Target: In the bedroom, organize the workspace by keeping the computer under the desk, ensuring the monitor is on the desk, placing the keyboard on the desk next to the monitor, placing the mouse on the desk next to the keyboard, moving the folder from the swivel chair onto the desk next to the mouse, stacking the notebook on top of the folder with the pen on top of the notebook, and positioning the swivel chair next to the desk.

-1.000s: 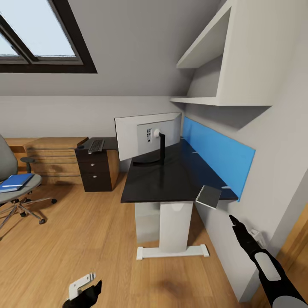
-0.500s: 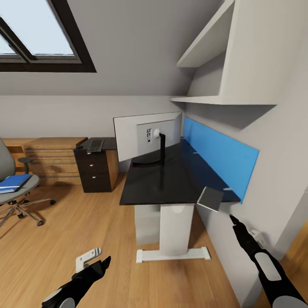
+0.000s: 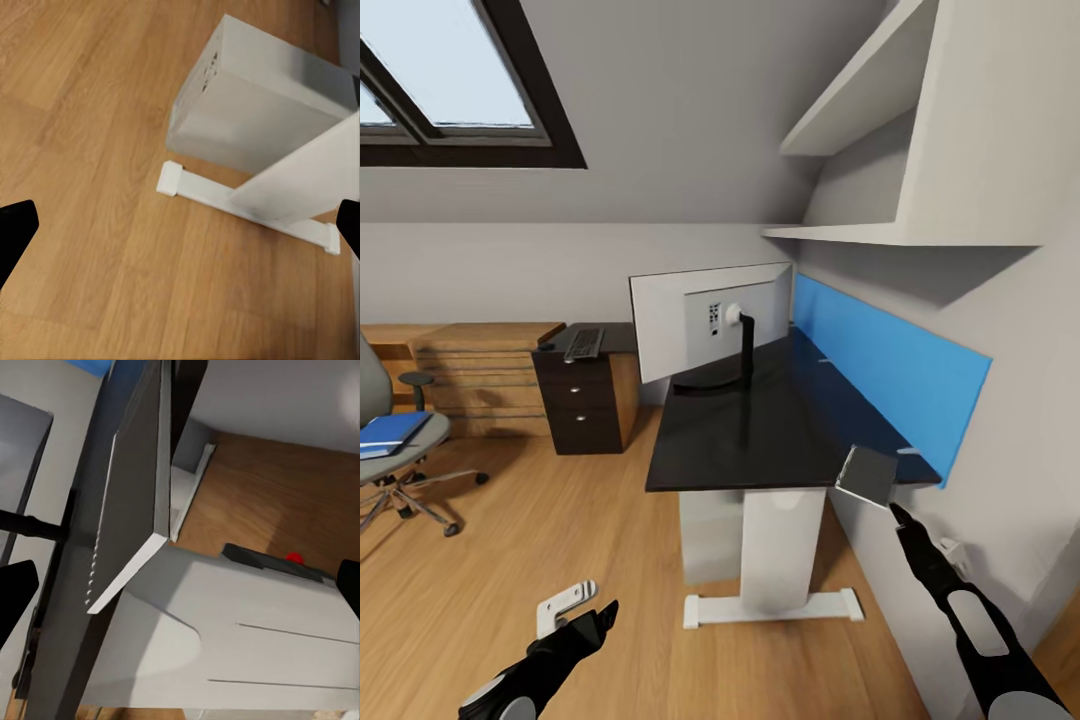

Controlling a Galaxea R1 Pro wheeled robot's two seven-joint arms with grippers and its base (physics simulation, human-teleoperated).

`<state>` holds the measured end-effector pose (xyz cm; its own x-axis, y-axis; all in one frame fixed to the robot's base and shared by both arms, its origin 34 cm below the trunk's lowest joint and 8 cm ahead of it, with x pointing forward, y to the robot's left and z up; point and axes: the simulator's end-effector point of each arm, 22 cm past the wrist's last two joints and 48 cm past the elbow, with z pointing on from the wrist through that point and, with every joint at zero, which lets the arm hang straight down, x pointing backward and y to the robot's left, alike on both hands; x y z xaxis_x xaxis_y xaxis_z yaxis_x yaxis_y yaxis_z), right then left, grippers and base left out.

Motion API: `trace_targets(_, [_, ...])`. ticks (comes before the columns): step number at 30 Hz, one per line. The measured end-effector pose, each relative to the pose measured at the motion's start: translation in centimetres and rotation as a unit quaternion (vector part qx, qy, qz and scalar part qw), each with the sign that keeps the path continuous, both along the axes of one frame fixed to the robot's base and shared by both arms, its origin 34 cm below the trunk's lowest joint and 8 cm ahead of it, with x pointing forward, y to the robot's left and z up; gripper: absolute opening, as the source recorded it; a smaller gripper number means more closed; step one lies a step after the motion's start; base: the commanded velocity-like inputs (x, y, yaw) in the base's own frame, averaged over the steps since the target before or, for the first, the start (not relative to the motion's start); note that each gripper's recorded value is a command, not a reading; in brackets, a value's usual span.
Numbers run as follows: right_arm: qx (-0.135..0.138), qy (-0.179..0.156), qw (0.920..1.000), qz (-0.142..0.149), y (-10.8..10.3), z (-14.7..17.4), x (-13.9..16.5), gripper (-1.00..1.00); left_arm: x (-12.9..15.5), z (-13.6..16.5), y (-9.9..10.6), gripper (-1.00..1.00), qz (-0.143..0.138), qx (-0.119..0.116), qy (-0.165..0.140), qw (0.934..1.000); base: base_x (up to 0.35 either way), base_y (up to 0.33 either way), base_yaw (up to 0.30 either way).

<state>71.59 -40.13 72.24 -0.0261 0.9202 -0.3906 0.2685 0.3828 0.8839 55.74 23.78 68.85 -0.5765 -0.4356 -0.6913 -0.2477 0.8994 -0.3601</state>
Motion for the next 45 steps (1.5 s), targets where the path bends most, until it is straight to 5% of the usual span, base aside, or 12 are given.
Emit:
trace_targets(37, [-0.001,0.000,1.0000,-0.002,-0.14,-0.01,0.00,1.00,-0.37,-1.01,-0.06,1.00,0.000,0.000,0.012,0.9999,0.086,0.008,0.000])
trace_targets(38, [-0.001,0.000,1.0000,-0.002,-0.13,-0.02,0.00,-1.00,-0.37,-1.01,-0.06,1.00,0.000,0.000,0.012,0.9999,0.000,0.000,0.000])
trace_targets(45, [0.000,0.000,1.0000,0.000,0.01,0.01,0.03,-1.00,-0.36,-0.99,-0.10,1.00,-0.001,0.000,0.011,0.9999,0.000,0.000,0.000])
